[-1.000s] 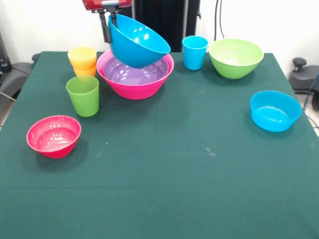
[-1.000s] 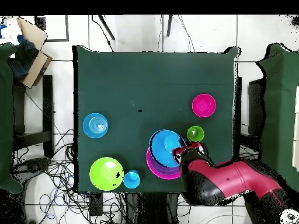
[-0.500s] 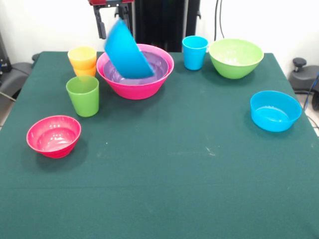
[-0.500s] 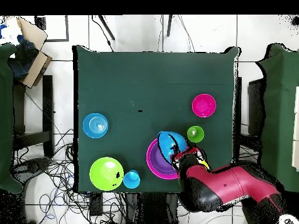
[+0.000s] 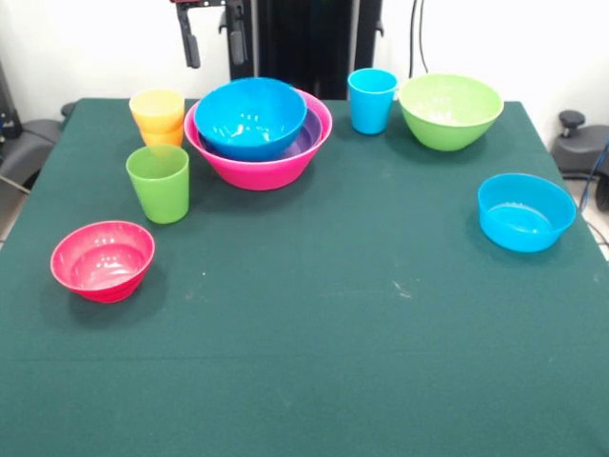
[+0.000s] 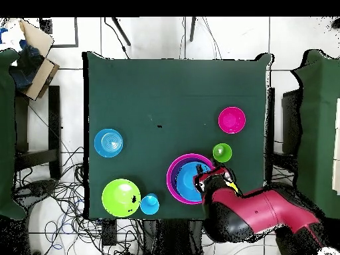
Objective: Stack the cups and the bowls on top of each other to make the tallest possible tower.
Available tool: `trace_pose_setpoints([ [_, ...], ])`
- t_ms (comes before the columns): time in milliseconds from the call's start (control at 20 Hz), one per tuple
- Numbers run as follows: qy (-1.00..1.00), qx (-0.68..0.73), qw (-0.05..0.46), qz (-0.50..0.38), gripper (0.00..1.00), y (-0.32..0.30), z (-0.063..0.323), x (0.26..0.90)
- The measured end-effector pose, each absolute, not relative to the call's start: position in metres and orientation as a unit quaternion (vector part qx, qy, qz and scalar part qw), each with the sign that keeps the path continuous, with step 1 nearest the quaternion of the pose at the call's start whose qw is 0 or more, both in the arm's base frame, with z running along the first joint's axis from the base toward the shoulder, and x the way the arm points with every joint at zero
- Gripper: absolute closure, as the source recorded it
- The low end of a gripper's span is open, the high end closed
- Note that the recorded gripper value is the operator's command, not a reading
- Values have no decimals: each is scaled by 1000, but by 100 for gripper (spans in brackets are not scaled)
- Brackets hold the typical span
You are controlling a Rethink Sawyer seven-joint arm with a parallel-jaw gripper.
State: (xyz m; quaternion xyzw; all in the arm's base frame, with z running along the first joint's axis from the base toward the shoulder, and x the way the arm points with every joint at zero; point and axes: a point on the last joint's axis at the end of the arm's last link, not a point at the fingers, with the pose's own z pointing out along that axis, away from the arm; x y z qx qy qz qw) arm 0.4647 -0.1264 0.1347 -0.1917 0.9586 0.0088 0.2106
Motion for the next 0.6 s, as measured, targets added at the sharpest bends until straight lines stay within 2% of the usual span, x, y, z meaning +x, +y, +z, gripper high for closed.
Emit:
trace_pose_setpoints([
  [600, 958, -182, 223, 12, 0, -115, 153, 482],
])
